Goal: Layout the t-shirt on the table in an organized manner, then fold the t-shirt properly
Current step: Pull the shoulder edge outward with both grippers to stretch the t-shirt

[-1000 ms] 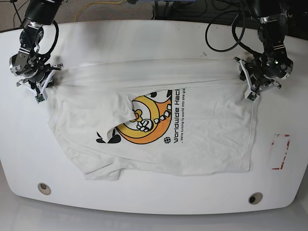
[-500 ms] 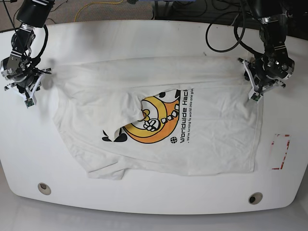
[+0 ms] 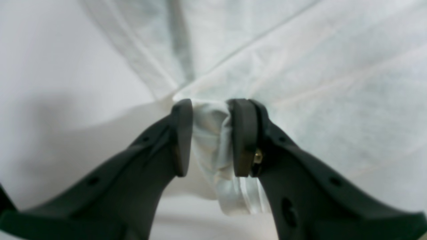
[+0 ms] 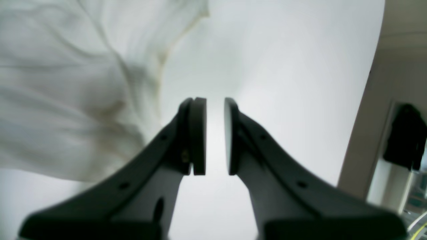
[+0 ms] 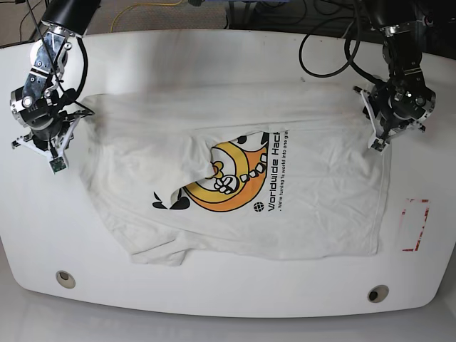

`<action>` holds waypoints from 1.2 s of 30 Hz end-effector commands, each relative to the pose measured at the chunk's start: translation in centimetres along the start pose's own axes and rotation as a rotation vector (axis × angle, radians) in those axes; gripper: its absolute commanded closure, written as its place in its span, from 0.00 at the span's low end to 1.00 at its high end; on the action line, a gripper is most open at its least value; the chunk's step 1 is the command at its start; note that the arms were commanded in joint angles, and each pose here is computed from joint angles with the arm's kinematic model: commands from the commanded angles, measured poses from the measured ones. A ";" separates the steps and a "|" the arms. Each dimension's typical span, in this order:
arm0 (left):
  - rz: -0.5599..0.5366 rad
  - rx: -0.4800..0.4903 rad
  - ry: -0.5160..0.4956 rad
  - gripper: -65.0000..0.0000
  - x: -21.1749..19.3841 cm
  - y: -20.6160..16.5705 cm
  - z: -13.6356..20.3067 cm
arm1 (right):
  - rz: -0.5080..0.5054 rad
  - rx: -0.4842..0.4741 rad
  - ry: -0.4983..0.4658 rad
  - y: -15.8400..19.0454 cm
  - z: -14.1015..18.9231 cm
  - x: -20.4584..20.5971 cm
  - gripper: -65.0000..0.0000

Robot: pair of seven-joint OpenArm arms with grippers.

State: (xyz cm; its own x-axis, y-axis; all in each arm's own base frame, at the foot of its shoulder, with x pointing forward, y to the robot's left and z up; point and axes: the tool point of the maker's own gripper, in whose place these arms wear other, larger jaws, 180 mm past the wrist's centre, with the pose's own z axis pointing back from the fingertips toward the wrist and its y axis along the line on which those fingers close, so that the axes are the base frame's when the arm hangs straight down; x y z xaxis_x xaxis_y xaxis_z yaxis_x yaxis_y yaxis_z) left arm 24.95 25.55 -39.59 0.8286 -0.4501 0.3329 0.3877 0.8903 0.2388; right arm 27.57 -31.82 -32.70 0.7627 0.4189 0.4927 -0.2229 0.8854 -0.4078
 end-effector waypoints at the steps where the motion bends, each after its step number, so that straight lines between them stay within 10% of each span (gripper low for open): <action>1: -0.012 0.051 -0.052 0.71 2.2 1.4 1.6 | -0.008 -0.027 -0.037 0.1 1.1 1.6 0.87; 10: -0.010 0.096 -0.103 0.43 4.1 1.8 3.4 | -0.087 0.065 -0.026 4.9 0.7 1.1 0.87; 30: 0.111 0.166 -0.088 0.43 1.6 5.1 4.4 | -0.118 0.121 -0.002 7.5 0.5 -0.1 0.87; 36: 0.130 0.135 -0.086 0.63 1.4 3.8 3.9 | -0.133 0.148 -0.005 8.1 -0.4 -0.4 0.87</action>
State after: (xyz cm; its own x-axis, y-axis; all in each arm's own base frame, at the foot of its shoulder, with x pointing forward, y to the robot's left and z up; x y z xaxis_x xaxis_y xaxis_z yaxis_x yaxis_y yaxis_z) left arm 25.04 28.28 -35.69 0.8537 -0.3331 0.4004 0.2211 0.9278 0.3004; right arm 24.79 -24.83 -37.03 0.8120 0.2947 0.5038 -0.2098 0.9529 -0.2192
